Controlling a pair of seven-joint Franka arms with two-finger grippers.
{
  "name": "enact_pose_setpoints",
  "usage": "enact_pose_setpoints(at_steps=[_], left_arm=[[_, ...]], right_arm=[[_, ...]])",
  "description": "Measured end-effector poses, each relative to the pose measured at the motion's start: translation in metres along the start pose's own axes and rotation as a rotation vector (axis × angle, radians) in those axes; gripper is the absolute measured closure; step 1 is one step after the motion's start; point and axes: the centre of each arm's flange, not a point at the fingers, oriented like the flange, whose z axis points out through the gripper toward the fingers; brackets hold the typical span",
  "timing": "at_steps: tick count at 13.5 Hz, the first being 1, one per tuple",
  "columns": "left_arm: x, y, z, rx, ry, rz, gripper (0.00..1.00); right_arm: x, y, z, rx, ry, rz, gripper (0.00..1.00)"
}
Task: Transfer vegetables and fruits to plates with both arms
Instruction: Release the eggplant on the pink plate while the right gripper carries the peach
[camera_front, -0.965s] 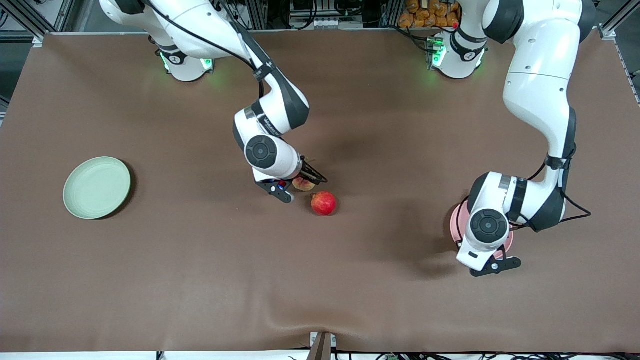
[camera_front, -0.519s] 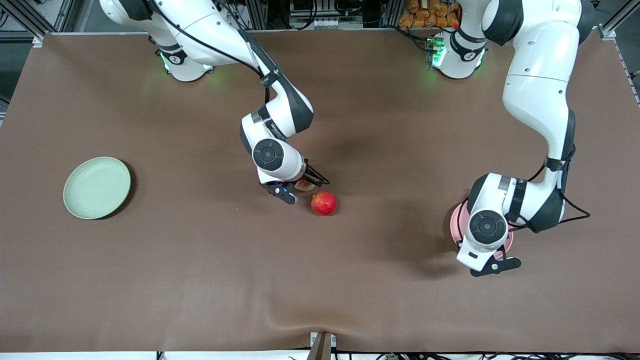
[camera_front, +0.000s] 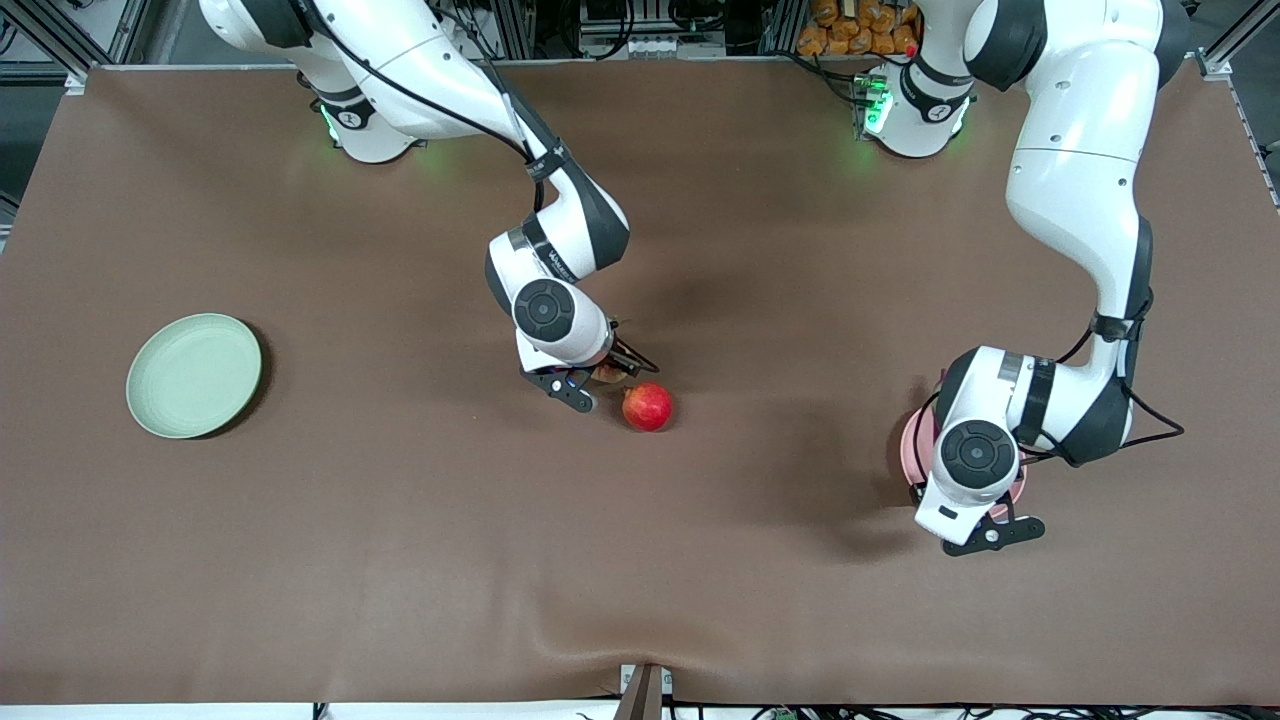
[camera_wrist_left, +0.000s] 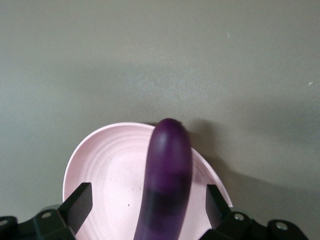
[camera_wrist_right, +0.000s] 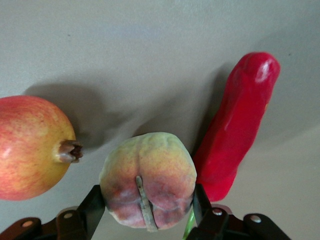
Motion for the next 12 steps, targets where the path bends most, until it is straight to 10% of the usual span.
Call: enact_pose_setpoints(at_steps=[6,9,12], left_arm=[[0.008,-0.022,-0.079,-0.09,0.012,-0.058,0.0],[-0.002,-0.04,-0.139,-0.171,-0.041,-0.041,0.0],[-0.017,-0.058,-0.198,-0.262,-0.072,-0.012,0.0]], right_arm=[[0.005,0.002,-0.033,-0.06,-0.065,0.039,0.24],[0.026,0.006,-0.097,0.01,-0.159,0.107,0.25],[0.067,0.05,-0.153,-0.073,-0.264,0.073,0.25]])
